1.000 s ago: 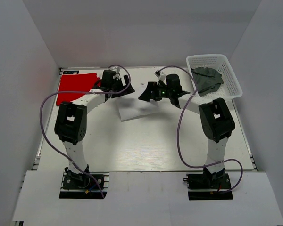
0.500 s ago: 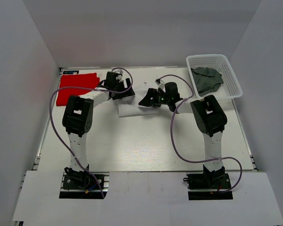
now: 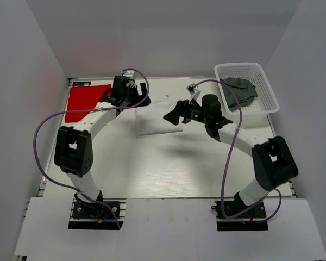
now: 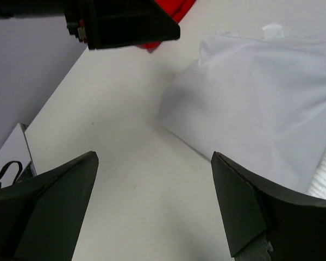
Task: Fold and stack the t-shirts
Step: Fold the long partially folded tshirt into a neat square, then put the neatly folded tshirt into the corner of the board with the left arm
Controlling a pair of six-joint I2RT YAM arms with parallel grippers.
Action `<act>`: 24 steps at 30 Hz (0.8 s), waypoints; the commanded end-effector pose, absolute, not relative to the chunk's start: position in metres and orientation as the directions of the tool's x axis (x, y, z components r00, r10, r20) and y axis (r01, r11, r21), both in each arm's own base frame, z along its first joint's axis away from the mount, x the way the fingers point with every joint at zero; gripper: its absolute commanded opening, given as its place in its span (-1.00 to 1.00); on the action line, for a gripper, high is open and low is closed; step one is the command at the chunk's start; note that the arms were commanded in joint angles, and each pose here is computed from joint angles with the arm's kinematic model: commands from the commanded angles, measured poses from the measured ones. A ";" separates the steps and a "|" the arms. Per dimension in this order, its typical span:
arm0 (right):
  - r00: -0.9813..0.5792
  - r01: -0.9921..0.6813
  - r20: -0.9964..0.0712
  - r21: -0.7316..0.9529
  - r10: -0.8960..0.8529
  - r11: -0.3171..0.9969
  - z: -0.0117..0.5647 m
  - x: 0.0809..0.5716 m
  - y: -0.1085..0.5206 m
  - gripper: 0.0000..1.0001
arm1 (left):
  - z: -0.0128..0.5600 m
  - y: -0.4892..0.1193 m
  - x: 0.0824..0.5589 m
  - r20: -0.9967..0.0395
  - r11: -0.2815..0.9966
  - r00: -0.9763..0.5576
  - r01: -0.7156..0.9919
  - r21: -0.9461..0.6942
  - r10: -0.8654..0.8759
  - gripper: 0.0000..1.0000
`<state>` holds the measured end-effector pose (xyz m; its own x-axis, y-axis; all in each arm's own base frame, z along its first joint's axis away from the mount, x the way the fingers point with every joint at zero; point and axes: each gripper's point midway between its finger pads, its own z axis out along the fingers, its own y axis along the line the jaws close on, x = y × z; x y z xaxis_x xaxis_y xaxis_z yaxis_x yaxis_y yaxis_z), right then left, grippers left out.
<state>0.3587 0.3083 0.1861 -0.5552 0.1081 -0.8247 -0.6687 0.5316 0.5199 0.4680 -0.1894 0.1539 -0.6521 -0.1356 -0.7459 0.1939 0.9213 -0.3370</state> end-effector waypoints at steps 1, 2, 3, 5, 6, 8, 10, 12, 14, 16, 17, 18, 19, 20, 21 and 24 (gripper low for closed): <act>-0.541 -0.630 -0.836 0.479 0.098 0.611 0.171 0.348 0.292 0.81 | 0.136 -0.169 0.447 -0.701 0.941 -0.699 0.121 -0.316 -0.145 0.99; -0.548 -0.609 -0.831 0.477 0.098 0.634 0.167 0.347 0.287 0.81 | 0.135 -0.166 0.445 -0.702 0.945 -0.697 0.111 -0.307 -0.146 0.99; -0.537 -0.593 -0.838 0.459 0.100 0.661 0.170 0.345 0.280 0.81 | 0.134 -0.160 0.448 -0.709 0.954 -0.689 0.088 -0.287 -0.149 0.99; -0.556 -0.568 -0.826 0.456 0.089 0.685 0.165 0.338 0.272 0.81 | 0.117 -0.157 0.442 -0.672 0.961 -0.728 0.065 -0.268 -0.137 0.99; -0.550 -0.548 -0.829 0.447 0.097 0.707 0.166 0.341 0.268 0.81 | 0.114 -0.155 0.443 -0.663 0.966 -0.737 0.052 -0.254 -0.135 0.99; -0.540 -0.530 -0.835 0.434 0.105 0.729 0.169 0.340 0.260 0.81 | 0.101 -0.156 0.446 -0.636 0.969 -0.761 0.043 -0.245 -0.127 0.99; -0.553 -0.492 -0.827 0.423 0.102 0.761 0.160 0.338 0.251 0.81 | 0.092 -0.155 0.447 -0.619 0.971 -0.774 0.024 -0.238 -0.132 0.99; -0.557 -0.467 -0.824 0.416 0.105 0.780 0.158 0.337 0.245 0.81 | 0.080 -0.156 0.450 -0.598 0.971 -0.789 0.008 -0.239 -0.141 0.95; -0.565 -0.448 -0.819 0.409 0.103 0.795 0.154 0.337 0.240 0.81 | 0.069 -0.158 0.449 -0.574 0.971 -0.808 0.008 -0.240 -0.135 0.82; -0.577 -0.423 -0.811 0.398 0.097 0.814 0.145 0.338 0.235 0.81 | 0.057 -0.166 0.452 -0.545 0.964 -0.827 0.013 -0.264 -0.138 0.65; -0.587 -0.419 -0.805 0.398 0.092 0.816 0.142 0.337 0.235 0.81 | 0.052 -0.165 0.452 -0.536 0.965 -0.833 0.010 -0.261 -0.136 0.49; -0.590 -0.417 -0.802 0.396 0.088 0.818 0.140 0.335 0.235 0.81 | 0.047 -0.165 0.451 -0.528 0.966 -0.839 0.008 -0.258 -0.134 0.41; -0.600 -0.410 -0.796 0.397 0.085 0.821 0.135 0.334 0.233 0.81 | 0.038 -0.166 0.449 -0.520 0.971 -0.845 0.004 -0.238 -0.124 0.35; -0.605 -0.406 -0.792 0.396 0.082 0.824 0.131 0.332 0.231 0.81 | 0.033 -0.164 0.449 -0.517 0.975 -0.847 -0.006 -0.223 -0.123 0.23; -0.598 -0.405 -0.797 0.393 0.086 0.826 0.134 0.332 0.231 0.81 | 0.031 -0.160 0.452 -0.518 0.979 -0.846 -0.020 -0.202 -0.124 0.17; -0.590 -0.390 -0.803 0.377 0.087 0.840 0.132 0.333 0.225 0.81 | 0.020 -0.164 0.449 -0.487 0.982 -0.866 -0.018 -0.188 -0.110 -0.07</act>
